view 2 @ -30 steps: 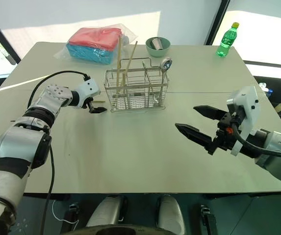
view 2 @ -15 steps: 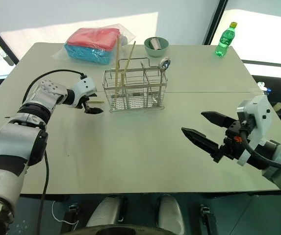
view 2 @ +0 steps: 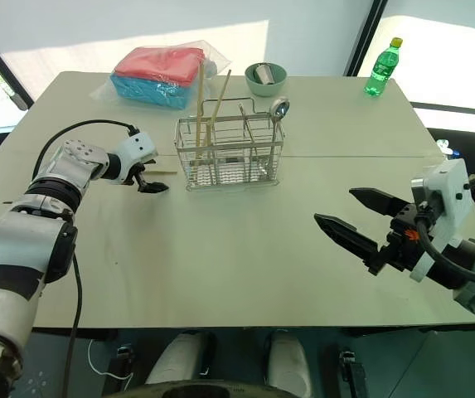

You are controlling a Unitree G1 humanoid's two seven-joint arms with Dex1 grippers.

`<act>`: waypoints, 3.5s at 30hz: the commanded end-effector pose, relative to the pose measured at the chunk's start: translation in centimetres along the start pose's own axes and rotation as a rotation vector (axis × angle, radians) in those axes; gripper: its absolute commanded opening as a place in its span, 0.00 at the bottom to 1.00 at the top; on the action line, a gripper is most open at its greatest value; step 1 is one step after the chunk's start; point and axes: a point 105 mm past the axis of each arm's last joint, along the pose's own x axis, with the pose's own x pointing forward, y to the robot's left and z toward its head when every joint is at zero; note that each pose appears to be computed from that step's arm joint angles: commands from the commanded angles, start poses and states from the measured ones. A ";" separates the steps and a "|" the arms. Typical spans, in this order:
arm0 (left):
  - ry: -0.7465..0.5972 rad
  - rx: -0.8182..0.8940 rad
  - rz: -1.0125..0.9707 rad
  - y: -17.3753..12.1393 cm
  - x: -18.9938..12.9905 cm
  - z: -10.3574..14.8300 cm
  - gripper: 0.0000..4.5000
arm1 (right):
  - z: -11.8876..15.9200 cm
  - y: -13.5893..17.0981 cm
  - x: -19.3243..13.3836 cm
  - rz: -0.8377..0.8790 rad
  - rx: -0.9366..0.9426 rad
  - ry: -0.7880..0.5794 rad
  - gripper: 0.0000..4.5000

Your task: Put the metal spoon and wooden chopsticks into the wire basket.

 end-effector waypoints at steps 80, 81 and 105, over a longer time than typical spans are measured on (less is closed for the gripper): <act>0.062 -0.071 0.211 2.1 0.2 -0.3 0.64 | 0.8 2.0 -1.9 0.066 -0.079 -0.005 1.00; 0.065 -0.073 0.214 2.1 0.2 -0.4 0.64 | 0.8 2.2 -1.9 0.076 -0.086 0.002 1.00; 0.073 -0.084 0.186 1.7 0.3 -0.6 0.01 | 1.0 0.8 -1.7 0.005 -0.092 -0.017 1.00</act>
